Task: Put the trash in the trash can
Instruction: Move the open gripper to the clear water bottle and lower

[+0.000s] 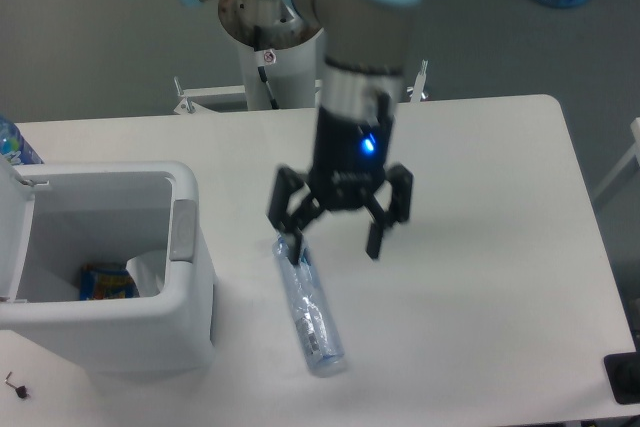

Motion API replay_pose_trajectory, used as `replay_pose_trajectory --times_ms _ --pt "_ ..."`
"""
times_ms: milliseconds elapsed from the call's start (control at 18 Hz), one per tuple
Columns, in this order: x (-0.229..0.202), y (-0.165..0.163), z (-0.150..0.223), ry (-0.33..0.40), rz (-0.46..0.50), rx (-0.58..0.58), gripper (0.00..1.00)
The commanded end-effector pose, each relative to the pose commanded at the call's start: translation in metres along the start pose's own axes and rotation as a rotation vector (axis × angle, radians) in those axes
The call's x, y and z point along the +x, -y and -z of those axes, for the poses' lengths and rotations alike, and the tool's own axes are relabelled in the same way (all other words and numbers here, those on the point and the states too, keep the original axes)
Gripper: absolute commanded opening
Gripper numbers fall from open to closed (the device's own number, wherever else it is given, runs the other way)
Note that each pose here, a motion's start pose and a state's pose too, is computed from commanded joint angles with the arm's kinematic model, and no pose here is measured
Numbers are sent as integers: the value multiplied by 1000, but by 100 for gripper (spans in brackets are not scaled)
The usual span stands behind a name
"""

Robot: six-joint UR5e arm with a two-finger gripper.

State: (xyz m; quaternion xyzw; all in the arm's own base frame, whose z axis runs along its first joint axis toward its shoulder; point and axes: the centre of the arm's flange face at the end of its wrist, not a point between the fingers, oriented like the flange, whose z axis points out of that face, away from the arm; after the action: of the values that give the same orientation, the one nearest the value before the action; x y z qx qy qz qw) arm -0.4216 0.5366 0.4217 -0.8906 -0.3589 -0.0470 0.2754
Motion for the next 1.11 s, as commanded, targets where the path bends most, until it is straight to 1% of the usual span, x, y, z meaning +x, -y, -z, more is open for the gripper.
replay_pose_trajectory --times_ms 56,389,500,611,667,778,889,944,1111 --pt "-4 0 -7 12 3 -9 100" --pt "-24 -17 -72 3 -31 -106 100" --pt "-27 -22 -88 1 -26 -132 100" --pt "-32 -29 -105 48 -21 -169 100" --pt "-24 -33 -114 71 -34 -184 100" --pt "-23 -39 -129 101 -44 -212 100" --pt "-26 -44 -142 106 -41 -234 100" --pt "-19 -49 -153 102 -53 -249 100" --pt "-10 -56 -171 128 -75 -277 100"
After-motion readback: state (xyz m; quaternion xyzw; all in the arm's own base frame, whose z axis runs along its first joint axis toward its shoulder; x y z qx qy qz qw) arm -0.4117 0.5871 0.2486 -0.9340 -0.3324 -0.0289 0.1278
